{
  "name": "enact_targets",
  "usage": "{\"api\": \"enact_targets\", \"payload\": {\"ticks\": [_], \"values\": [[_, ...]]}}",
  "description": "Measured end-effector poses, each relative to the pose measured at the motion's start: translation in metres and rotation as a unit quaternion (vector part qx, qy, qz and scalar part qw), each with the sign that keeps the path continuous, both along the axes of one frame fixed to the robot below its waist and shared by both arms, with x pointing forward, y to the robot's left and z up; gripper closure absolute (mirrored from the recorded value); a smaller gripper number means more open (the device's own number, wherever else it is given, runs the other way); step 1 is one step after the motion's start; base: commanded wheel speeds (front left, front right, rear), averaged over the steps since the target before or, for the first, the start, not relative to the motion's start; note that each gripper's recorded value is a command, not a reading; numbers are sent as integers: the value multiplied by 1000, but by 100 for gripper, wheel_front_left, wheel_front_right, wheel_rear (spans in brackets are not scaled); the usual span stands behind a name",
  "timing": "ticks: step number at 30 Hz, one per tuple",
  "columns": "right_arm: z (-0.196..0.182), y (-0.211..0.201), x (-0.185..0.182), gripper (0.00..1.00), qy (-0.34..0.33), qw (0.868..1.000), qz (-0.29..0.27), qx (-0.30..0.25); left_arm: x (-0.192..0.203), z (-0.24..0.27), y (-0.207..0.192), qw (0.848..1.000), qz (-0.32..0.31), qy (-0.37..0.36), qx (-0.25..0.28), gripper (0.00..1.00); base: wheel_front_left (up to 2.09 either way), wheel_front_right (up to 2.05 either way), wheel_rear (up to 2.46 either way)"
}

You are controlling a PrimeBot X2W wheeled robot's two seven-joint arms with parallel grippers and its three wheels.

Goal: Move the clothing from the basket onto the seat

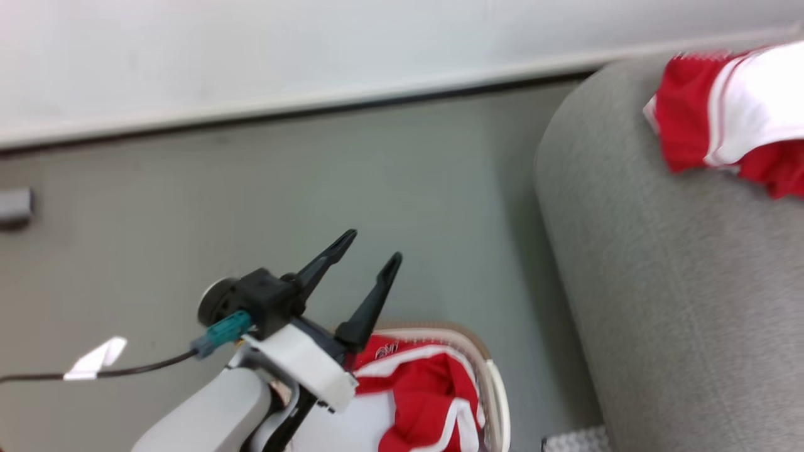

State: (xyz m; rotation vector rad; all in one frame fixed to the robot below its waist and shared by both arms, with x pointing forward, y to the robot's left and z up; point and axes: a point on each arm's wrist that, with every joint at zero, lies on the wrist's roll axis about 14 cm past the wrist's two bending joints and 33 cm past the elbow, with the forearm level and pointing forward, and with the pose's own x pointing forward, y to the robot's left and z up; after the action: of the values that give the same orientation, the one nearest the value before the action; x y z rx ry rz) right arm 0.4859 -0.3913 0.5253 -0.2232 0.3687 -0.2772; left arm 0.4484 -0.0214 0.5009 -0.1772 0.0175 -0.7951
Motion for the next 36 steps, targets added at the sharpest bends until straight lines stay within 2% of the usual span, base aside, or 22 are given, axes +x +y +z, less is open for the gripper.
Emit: {"api": "enact_targets", "payload": {"ticks": [1,7,11,15,19,27,31,36], "values": [[0,0,0,0,0,1000,0,0,0,0,0,1000,0,0,0,0,0,0,0],[72,33,-19,0,-116,992,56,16,-9,43,22,998,50,-33,-20,0,0,0,0],[107,64,-35,0,-182,977,99,40,-16,67,45,994,93,-56,-27,0,0,0,0],[122,111,-50,0,-232,957,153,86,-23,76,83,985,157,-75,-11,0,0,0,0],[120,135,-65,0,-262,942,177,111,-33,82,117,973,215,-74,-26,0,0,0,0],[76,187,-88,0,-281,921,206,175,-53,69,175,949,308,-60,-36,0,0,0,0],[50,206,-101,0,-277,918,212,189,-61,66,192,937,341,-62,-43,0,0,0,0],[20,223,-115,0,-262,920,206,208,-73,48,193,934,353,-51,-36,0,0,0,0]]}}
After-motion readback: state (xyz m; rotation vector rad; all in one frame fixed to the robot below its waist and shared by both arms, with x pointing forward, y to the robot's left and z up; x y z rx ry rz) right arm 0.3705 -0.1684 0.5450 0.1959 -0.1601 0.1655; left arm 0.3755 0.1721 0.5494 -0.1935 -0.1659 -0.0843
